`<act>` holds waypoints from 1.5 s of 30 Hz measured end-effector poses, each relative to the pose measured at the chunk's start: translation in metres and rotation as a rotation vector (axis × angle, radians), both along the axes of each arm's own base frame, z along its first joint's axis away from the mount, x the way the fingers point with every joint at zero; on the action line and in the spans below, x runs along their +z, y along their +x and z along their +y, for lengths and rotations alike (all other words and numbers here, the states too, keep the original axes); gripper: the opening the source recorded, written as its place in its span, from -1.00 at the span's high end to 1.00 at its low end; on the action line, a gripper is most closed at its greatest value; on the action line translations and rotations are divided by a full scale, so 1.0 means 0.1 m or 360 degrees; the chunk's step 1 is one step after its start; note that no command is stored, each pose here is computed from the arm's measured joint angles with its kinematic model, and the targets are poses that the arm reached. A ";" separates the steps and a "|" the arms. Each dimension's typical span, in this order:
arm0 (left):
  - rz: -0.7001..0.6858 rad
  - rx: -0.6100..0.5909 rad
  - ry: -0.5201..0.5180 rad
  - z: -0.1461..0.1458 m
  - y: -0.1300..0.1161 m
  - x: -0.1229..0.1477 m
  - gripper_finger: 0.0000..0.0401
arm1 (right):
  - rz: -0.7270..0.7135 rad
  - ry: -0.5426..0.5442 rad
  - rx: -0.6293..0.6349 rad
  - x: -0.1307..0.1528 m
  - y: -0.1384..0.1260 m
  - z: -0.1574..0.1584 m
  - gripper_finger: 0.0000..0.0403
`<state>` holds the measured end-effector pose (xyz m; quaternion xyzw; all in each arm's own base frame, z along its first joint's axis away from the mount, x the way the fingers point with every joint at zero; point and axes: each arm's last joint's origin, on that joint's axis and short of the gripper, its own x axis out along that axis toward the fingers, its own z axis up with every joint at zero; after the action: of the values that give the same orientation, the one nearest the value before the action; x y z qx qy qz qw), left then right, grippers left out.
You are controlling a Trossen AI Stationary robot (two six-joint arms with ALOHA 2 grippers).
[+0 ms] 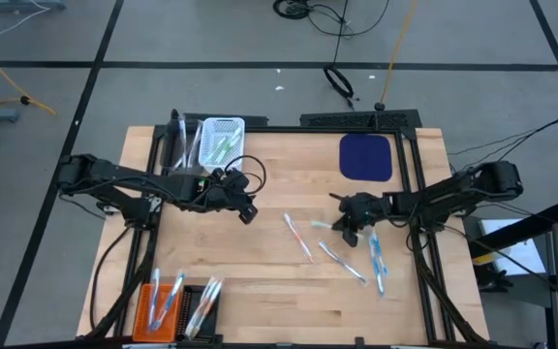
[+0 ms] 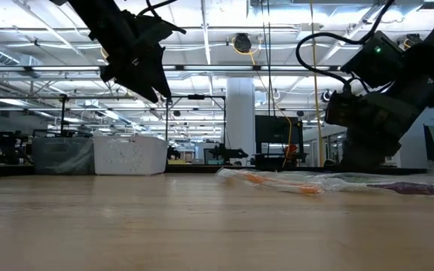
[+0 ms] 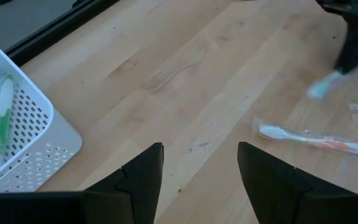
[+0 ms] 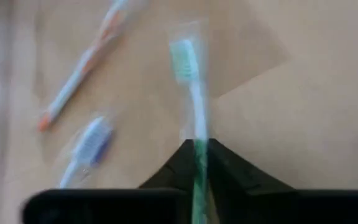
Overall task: Pick & Place Toothbrushes
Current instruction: Put the green toothbrush into the white bin
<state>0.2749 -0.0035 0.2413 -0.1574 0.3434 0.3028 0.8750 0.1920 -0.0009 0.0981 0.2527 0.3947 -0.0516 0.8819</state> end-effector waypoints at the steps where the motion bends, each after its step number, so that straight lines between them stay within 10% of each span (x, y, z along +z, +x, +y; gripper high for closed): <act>1: 0.0000 0.0000 0.0000 0.00 0.00 0.00 -0.04 | 0.0005 0.0005 0.0036 0.00 -0.01 0.00 0.93; 21: -0.0062 -0.0006 -0.0004 -0.01 0.03 0.02 -0.04 | -0.0396 -0.0266 0.0041 0.49 0.22 0.01 0.99; 45: -0.0866 -0.0512 0.0222 -0.53 0.41 0.38 -0.04 | -0.1603 -0.0678 0.0053 1.23 0.34 0.42 1.00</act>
<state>0.3158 -0.0561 0.2797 -0.1158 0.0956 0.1302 0.9800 0.2255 0.0414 0.2215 0.0558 -0.0917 0.0109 0.9942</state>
